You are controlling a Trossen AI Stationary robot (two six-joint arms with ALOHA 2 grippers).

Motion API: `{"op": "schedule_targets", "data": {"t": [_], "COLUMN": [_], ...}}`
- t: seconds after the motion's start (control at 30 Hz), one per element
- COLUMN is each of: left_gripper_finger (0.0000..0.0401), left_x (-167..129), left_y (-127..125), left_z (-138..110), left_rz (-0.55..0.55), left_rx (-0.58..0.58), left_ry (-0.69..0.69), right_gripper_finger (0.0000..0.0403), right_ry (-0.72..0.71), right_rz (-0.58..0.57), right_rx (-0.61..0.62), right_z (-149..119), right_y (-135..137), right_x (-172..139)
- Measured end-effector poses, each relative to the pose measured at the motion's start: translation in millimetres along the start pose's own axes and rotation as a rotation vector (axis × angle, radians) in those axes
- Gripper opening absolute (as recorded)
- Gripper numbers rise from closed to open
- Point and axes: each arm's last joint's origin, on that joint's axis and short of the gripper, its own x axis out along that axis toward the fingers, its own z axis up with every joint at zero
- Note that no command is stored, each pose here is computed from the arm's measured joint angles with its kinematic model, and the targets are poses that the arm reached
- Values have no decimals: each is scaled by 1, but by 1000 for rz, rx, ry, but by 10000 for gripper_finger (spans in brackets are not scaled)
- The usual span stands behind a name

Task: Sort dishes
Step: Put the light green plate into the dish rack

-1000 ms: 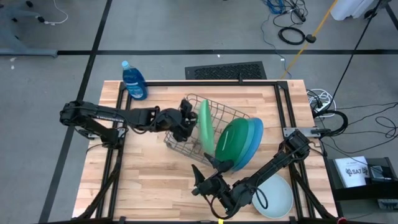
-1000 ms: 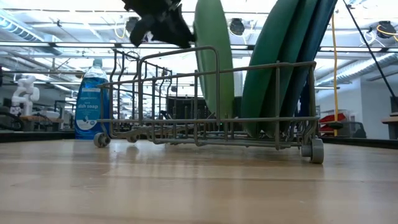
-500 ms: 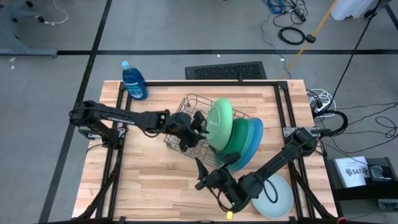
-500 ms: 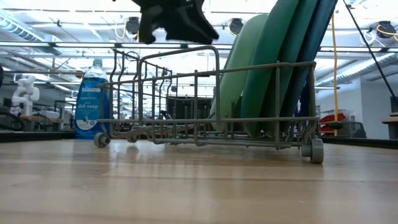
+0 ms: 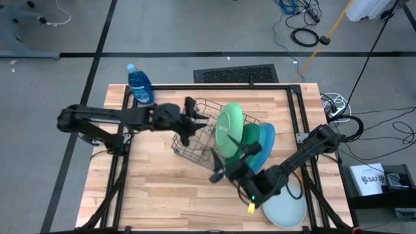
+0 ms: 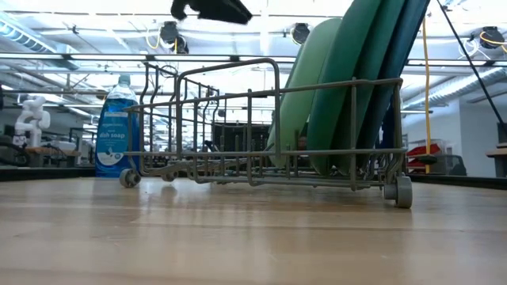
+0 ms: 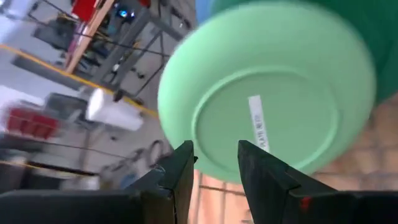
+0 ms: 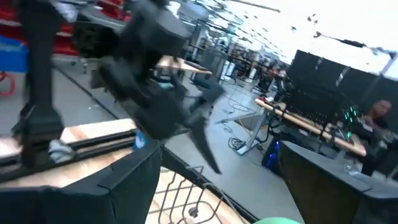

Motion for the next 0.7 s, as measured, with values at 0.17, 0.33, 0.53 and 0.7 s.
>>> {"op": "schedule_targets", "data": {"t": [0.17, 0.33, 0.53, 0.7], "left_gripper_finger": [127, 127, 127, 127], "left_x": [-36, -73, -111, -127], "left_y": [19, 28, 29, 29], "left_z": [-5, -7, -15, -17], "left_rz": [-82, -93, -112, -114], "left_rx": [-221, -353, -457, -530], "left_ry": [-141, -196, -184, -196], "right_gripper_finger": [312, 312, 312, 312], "right_ry": [11, 13, 6, 2], "right_rz": [-49, -96, -96, -60], "right_rx": [92, 257, 384, 500], "right_z": [21, 52, 62, 33], "right_y": [-30, -87, -158, -181], "right_x": [19, 33, 26, 14]}}
